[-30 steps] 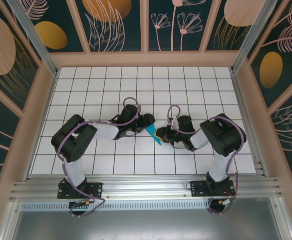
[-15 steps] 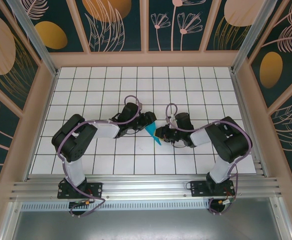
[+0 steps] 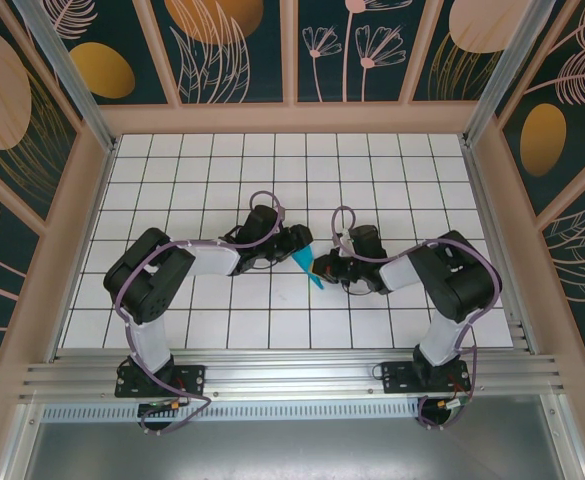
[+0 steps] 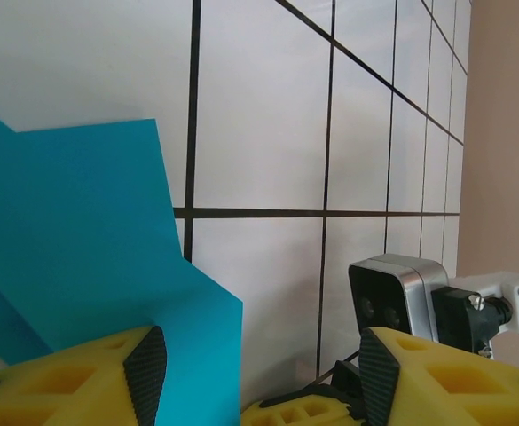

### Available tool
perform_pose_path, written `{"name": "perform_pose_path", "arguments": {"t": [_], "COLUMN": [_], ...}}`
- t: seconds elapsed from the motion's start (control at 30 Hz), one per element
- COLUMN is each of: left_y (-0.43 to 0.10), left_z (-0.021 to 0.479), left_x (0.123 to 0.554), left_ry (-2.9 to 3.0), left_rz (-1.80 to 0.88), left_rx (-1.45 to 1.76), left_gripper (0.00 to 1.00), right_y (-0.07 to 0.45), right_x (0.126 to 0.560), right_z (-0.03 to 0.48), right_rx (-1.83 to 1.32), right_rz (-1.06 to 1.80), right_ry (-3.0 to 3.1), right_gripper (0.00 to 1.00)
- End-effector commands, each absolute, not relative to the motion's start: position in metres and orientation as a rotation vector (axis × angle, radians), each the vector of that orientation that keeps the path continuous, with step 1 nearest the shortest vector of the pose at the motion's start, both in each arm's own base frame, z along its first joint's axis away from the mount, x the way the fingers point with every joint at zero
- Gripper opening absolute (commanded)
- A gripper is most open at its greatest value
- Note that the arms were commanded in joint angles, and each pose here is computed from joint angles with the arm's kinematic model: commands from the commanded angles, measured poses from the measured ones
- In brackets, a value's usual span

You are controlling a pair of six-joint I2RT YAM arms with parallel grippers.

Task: Fold a paper plane with a square sheet of paper (pick it up from the middle)
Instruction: Fold the wing for the fifth time at the center of the table.

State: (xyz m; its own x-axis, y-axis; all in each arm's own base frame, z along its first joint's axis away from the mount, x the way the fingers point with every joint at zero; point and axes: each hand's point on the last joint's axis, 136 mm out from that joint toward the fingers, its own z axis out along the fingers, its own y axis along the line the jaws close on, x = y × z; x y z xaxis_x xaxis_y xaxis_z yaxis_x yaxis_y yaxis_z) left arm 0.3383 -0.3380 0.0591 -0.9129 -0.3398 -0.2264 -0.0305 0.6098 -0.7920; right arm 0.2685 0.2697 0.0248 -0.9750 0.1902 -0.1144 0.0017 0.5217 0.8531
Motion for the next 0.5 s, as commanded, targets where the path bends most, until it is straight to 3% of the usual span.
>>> {"name": "perform_pose_path", "arguments": {"t": [0.0,0.47], "left_y": [-0.338,-0.351], "left_z": [0.09,0.102], "left_x": [0.341,0.325], "left_ry": [2.412,2.365], "left_rz": [-1.218,-1.393], "left_rx": [-0.242,-0.14], "left_gripper": [0.63,0.64], "right_y": [0.277,0.276], "right_x": [0.271,0.272], "right_z": [0.036,0.023], "right_rx": [0.222,0.451], "right_rz": [1.575,1.596], "right_ry": [2.511,2.59], "right_gripper": [0.0,0.0]}}
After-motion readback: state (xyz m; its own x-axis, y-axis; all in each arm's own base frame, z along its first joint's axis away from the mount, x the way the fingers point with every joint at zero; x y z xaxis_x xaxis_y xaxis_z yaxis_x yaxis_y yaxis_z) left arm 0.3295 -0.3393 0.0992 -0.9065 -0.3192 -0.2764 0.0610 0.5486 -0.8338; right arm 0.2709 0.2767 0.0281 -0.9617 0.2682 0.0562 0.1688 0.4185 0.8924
